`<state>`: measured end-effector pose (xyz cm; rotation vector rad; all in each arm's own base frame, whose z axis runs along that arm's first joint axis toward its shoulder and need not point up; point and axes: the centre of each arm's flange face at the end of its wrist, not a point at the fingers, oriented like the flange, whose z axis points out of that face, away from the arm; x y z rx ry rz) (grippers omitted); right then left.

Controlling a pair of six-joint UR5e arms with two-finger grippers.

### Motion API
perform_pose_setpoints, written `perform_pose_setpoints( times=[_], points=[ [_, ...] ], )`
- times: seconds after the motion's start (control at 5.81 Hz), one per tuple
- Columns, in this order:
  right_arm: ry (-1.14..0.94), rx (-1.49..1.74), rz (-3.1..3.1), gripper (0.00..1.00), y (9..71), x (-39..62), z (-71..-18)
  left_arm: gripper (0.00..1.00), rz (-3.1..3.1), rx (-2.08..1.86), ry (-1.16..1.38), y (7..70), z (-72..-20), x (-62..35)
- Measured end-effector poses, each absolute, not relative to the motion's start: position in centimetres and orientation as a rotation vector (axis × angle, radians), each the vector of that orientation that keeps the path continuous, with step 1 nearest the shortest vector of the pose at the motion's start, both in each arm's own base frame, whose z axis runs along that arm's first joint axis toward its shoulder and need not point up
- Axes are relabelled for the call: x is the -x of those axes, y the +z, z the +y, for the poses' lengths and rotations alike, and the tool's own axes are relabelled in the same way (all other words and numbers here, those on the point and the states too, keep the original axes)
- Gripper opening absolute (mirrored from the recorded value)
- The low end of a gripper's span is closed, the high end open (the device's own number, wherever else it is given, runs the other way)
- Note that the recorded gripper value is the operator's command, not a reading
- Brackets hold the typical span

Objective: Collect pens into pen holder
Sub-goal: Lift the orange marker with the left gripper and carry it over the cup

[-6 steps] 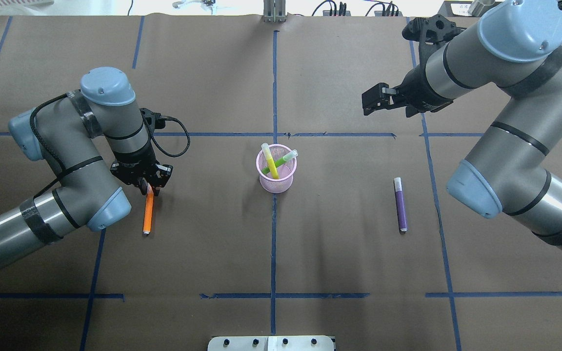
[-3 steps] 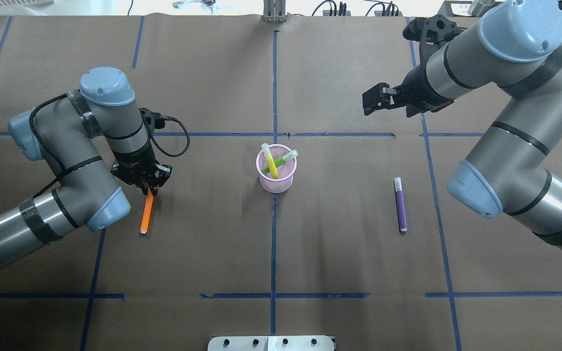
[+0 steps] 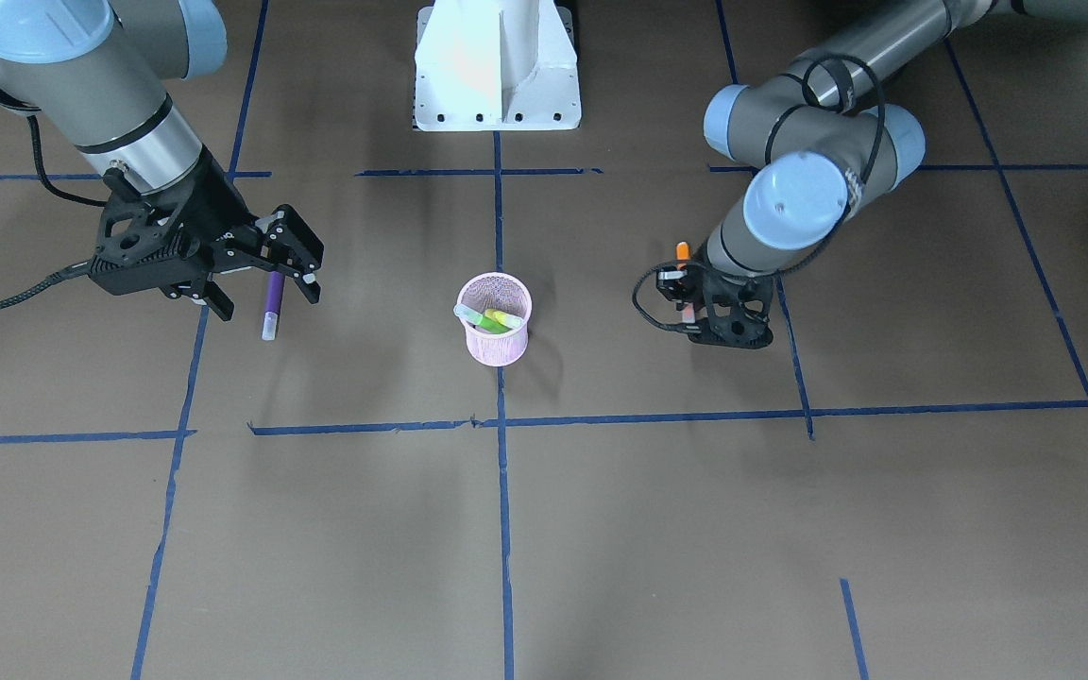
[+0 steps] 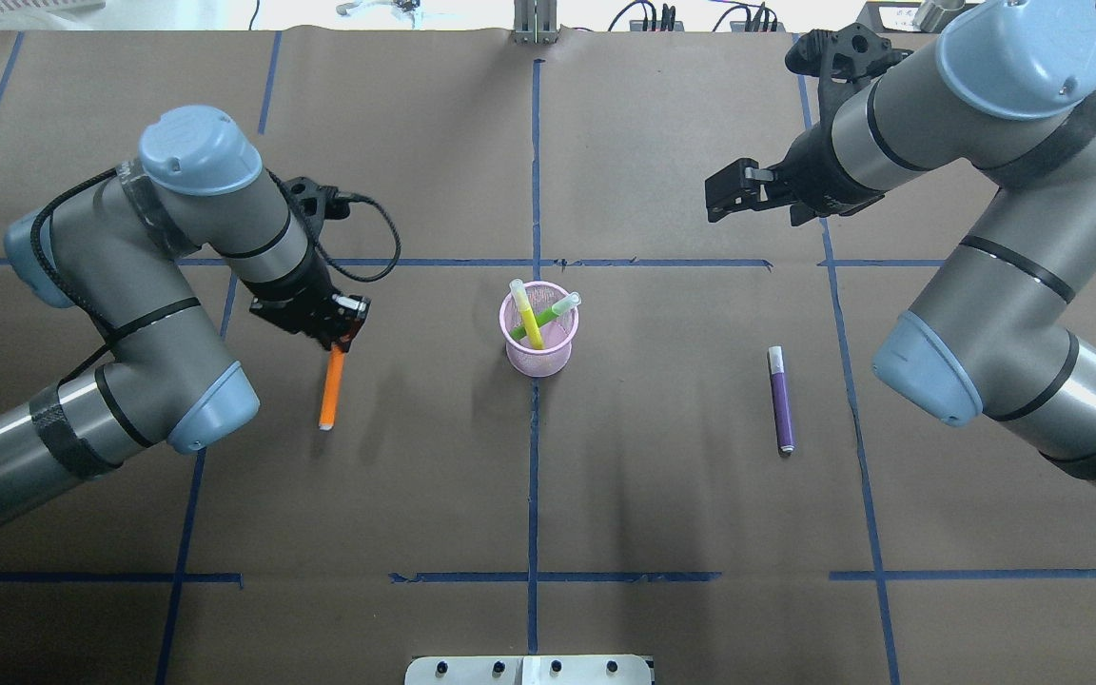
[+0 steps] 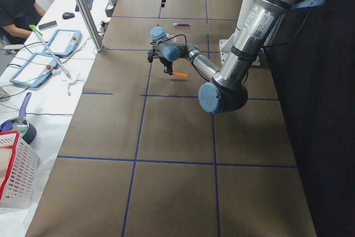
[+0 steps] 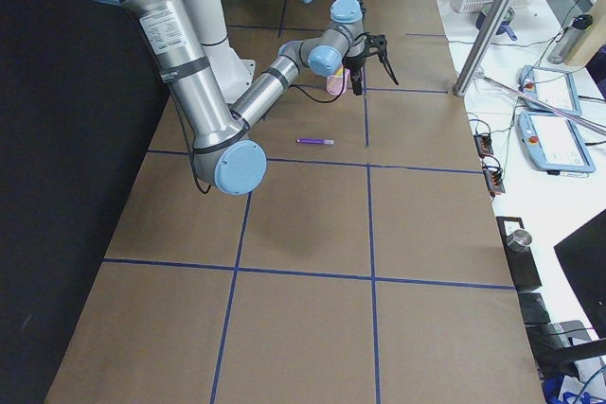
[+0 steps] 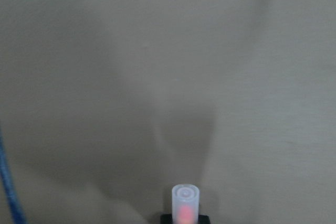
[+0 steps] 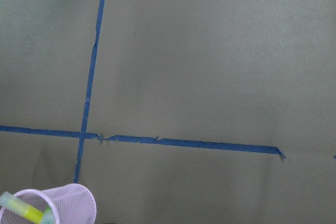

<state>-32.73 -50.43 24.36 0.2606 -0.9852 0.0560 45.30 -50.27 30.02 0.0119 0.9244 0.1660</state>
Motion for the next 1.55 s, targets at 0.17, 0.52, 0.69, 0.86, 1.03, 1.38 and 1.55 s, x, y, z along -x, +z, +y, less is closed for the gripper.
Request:
perform_pose_setpoints(
  times=[0.17,0.52,0.69,0.86,1.03,1.38,1.55],
  points=[
    [0.055,-0.267,-0.99,0.99,24.1,32.5,-50.3,0.0,0.979,-0.173,0.164,24.9,-50.2,-44.5],
    [0.055,-0.273,-0.992,0.99,23.9,32.4,-50.2,0.0,1.113,-0.458,0.158,18.3,-49.6,-42.8],
    [0.056,-0.275,-0.992,0.99,23.8,32.3,-50.2,0.0,1.169,-0.59,0.147,16.6,-49.0,-42.7],
    [0.057,-0.278,-0.993,0.99,23.8,32.2,-50.3,0.0,1.185,-0.752,0.088,15.2,-47.5,-44.1],
    [0.057,-0.279,-0.993,0.99,23.7,32.2,-50.3,0.0,1.179,-0.897,0.0,14.2,-44.9,-46.4],
    [0.06,-0.283,-0.993,0.99,23.6,32.1,-50.4,0.0,1.139,-1.033,-0.103,14.0,-41.4,-48.9],
    [0.061,-0.283,-0.992,0.99,23.7,32.0,-50.4,0.0,1.086,-1.091,-0.11,14.1,-39.7,-50.2]
  ],
)
